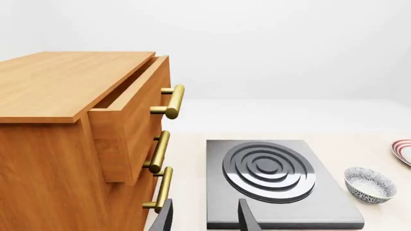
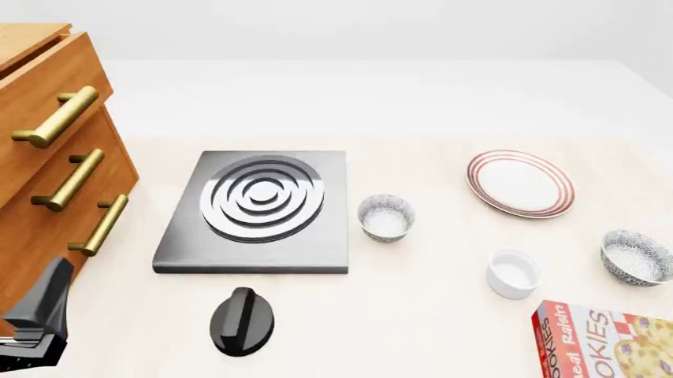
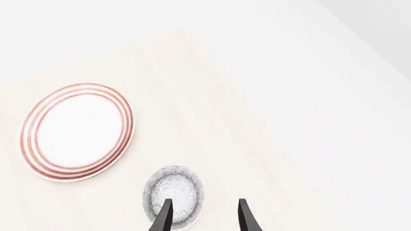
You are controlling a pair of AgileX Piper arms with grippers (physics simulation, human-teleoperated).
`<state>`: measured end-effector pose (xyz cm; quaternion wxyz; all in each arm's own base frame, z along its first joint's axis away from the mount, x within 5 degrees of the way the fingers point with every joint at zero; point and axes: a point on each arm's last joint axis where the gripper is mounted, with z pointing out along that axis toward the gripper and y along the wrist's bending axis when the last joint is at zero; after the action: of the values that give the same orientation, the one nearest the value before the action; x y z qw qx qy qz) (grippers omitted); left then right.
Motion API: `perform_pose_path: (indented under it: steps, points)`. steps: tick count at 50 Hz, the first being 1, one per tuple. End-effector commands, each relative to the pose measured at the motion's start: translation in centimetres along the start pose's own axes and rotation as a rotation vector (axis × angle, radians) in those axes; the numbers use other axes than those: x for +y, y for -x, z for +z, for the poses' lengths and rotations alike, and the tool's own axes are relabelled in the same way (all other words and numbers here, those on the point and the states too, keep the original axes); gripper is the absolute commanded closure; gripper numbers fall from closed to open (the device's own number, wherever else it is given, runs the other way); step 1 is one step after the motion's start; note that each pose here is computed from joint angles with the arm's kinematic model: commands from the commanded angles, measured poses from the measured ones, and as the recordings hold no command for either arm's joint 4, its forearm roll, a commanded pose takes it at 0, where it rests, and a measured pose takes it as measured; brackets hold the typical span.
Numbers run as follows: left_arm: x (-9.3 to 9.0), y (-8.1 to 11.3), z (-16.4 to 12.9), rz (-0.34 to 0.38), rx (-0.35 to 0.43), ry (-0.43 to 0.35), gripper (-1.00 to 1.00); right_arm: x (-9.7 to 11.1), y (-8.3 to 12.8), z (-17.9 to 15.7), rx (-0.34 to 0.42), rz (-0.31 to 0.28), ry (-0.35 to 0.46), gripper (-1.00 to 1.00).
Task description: Pick the akita bowl next to the plate and place it on the plate.
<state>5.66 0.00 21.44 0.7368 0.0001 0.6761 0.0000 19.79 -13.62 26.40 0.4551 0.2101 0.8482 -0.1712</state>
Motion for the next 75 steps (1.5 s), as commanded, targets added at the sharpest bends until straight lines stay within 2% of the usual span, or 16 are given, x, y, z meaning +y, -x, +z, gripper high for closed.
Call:
perform_pose_path:
  steps: [1, 15, 17, 21, 32, 52, 61, 62, 64, 72, 75]
  points:
    - [0.0, 0.0, 0.0, 0.0, 0.0, 0.0, -1.0, 0.2, -0.8, 1.9, 0.029, -0.006, 0.007, -1.0]
    - [0.0, 0.0, 0.0, 0.0, 0.0, 0.0, -1.0, 0.8, -0.5, 3.6, 0.043, -0.02, 0.028, -1.0]
    - [0.0, 0.0, 0.0, 0.0, 0.0, 0.0, -1.0, 0.8, 0.2, 3.4, 0.045, -0.023, 0.031, -1.0]
    - [0.0, 0.0, 0.0, 0.0, 0.0, 0.0, -1.0, 0.8, -1.1, 4.8, 0.058, -0.023, 0.029, -1.0]
    - [0.0, 0.0, 0.0, 0.0, 0.0, 0.0, -1.0, 1.0, -2.6, 7.2, 0.096, -0.034, 0.031, -1.0]
    - [0.0, 0.0, 0.0, 0.0, 0.0, 0.0, -1.0, 0.8, -3.6, 8.3, 0.105, -0.049, 0.025, -1.0]
    - [0.0, 0.0, 0.0, 0.0, 0.0, 0.0, -1.0, 1.2, -5.4, 9.0, 0.131, -0.041, 0.033, -1.0]
    - [0.0, 0.0, 0.0, 0.0, 0.0, 0.0, -1.0, 1.3, -7.4, 10.1, 0.159, -0.026, 0.032, -1.0]
    - [0.0, 0.0, 0.0, 0.0, 0.0, 0.0, -1.0, 1.6, -8.1, 10.3, 0.167, -0.024, 0.039, -1.0]
    - [0.0, 0.0, 0.0, 0.0, 0.0, 0.0, -1.0, 1.4, -9.1, 10.7, 0.188, -0.027, 0.034, -1.0]
    - [0.0, 0.0, 0.0, 0.0, 0.0, 0.0, -1.0, 1.3, -8.8, 10.5, 0.187, -0.024, 0.03, -1.0]
